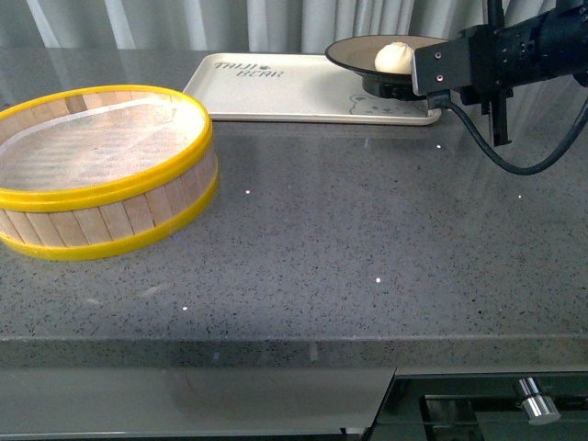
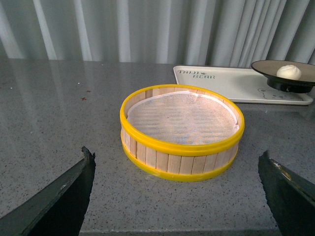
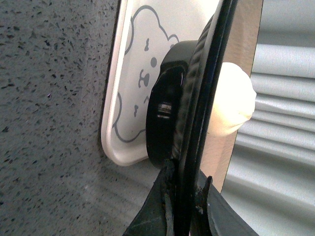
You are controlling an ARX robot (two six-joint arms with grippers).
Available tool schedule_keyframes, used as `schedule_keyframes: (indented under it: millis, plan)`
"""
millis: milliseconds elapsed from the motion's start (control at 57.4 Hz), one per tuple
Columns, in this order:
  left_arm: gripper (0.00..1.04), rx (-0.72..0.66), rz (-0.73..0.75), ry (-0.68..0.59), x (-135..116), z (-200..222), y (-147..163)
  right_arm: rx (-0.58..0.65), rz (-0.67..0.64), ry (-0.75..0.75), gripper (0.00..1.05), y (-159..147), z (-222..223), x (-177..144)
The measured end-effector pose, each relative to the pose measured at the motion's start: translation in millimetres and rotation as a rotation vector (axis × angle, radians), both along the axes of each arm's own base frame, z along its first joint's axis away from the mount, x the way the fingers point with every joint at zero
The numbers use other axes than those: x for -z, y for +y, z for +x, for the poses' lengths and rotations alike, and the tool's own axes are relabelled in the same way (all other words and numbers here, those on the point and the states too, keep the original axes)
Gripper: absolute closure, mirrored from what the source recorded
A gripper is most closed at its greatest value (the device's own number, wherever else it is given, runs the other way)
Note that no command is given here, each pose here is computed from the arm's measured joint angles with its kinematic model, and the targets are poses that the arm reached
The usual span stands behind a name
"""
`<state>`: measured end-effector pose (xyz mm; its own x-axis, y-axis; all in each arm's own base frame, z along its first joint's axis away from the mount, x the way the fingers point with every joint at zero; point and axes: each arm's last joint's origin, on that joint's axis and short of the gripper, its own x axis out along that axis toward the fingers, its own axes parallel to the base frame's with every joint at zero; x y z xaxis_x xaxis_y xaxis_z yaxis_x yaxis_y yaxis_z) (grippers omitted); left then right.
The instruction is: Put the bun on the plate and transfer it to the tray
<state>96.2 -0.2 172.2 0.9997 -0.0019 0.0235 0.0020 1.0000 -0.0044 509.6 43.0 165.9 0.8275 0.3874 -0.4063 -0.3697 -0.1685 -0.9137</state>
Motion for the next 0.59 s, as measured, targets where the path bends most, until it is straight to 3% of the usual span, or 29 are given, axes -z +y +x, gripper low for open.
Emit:
schedule_keyframes:
  millis: [592]
  plan:
    - [0.07, 0.000, 0.000, 0.000, 0.0, 0.0, 0.0, -0.060, -0.022, 0.006, 1.02, 39.1, 29.3, 13.6]
